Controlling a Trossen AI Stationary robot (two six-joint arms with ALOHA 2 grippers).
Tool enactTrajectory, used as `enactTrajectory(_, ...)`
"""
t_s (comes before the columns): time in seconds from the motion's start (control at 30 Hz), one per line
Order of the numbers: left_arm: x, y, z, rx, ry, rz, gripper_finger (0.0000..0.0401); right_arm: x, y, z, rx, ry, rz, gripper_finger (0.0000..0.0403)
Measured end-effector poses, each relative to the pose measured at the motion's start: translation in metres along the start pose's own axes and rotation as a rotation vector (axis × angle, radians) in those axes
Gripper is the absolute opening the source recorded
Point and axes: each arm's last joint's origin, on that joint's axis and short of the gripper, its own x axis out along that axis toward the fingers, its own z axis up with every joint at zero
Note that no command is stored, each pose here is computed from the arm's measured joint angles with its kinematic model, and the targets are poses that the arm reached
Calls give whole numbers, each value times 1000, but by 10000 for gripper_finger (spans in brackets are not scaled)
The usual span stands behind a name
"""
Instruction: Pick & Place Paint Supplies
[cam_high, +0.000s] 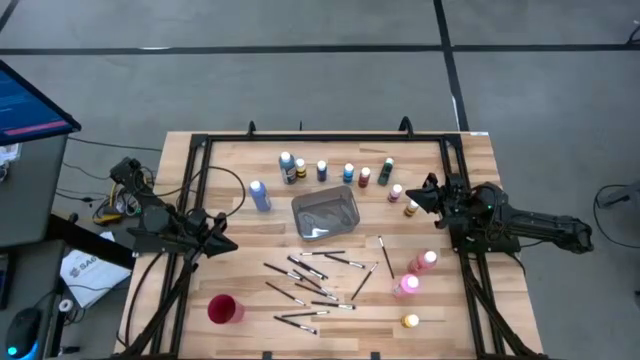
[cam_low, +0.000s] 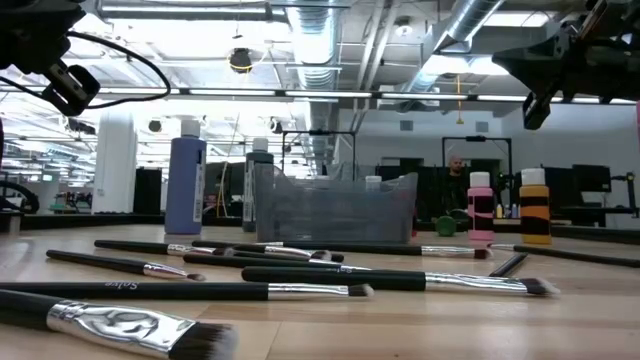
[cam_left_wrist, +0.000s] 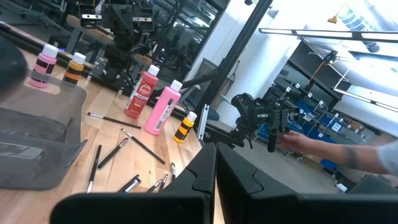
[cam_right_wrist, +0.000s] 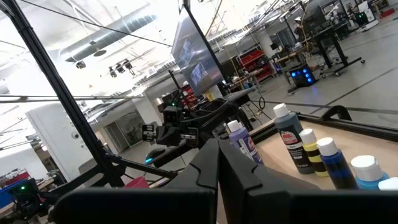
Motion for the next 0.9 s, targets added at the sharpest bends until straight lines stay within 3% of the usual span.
enactTrajectory(0.2,0,0,0,-3,-5,-2,3,0,0,0,0,0,0,0)
enactTrajectory(0.37,0,1,4,-19,-63,59,3,0,0,1,0,-7,5,0)
enactTrajectory(0.6,-1,-2,12,31,-142,57,3,-1,7,12,6,-111,68,0)
enactTrajectory(0.9,-3,-8,26,118,-260,17,3,-5,23,39,283,-269,213,0)
